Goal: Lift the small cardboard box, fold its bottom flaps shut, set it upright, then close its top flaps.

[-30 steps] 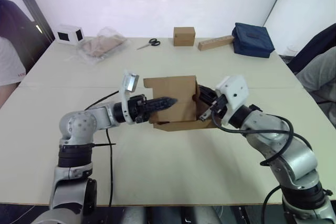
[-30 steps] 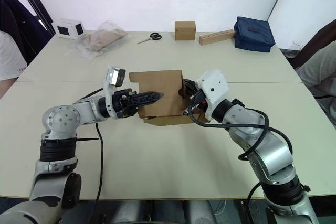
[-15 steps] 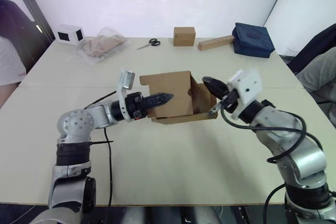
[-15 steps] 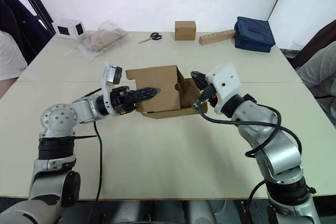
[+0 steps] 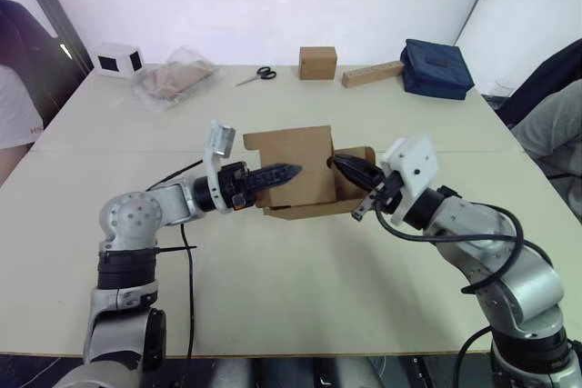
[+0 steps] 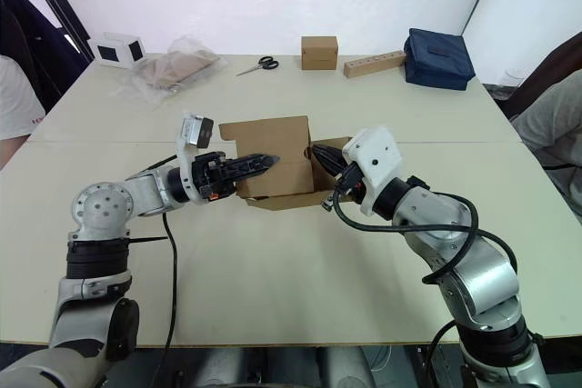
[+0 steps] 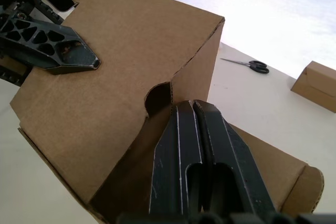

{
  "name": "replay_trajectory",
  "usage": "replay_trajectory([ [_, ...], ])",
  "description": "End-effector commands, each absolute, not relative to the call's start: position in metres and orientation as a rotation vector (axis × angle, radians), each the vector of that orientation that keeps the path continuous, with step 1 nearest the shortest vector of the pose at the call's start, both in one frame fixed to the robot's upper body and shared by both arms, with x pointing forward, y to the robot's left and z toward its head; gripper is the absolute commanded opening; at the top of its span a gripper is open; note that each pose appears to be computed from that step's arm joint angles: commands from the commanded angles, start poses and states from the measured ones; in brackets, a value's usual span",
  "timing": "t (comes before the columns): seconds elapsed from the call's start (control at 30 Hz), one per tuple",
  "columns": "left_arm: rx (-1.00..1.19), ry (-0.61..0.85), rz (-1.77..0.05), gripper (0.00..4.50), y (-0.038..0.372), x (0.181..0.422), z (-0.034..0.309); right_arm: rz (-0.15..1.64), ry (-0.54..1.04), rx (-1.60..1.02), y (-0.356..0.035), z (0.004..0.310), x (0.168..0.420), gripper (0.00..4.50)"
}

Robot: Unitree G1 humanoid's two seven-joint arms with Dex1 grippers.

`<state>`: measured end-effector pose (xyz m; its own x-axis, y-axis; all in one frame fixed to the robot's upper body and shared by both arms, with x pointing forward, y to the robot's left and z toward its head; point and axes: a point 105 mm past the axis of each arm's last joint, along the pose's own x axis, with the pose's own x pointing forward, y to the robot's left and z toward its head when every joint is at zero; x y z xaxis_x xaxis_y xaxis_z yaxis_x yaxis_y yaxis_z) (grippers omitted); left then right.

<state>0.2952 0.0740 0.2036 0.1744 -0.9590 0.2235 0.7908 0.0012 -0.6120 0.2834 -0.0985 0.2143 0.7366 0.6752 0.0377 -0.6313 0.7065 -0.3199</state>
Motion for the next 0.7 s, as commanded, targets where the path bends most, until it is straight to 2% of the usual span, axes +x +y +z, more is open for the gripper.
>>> replay_trajectory([
  [0.03,-0.717,0.271,-1.465,0.05,0.069,0.284,0.213,0.754,-0.221,-0.313,-0.091,0.225,0.28,0.0],
  [0.3,-0.739,0.31,-1.481,0.05,0.067,0.275,0.209,0.772,-0.245,-0.338,-0.086,0.226,0.279,0.0],
  [0.47,-0.745,0.307,-1.442,0.05,0.068,0.281,0.207,0.805,-0.255,-0.336,-0.081,0.229,0.274,0.0],
  [0.7,-0.753,0.274,-1.408,0.05,0.073,0.291,0.214,0.763,-0.227,-0.373,-0.098,0.226,0.275,0.0],
])
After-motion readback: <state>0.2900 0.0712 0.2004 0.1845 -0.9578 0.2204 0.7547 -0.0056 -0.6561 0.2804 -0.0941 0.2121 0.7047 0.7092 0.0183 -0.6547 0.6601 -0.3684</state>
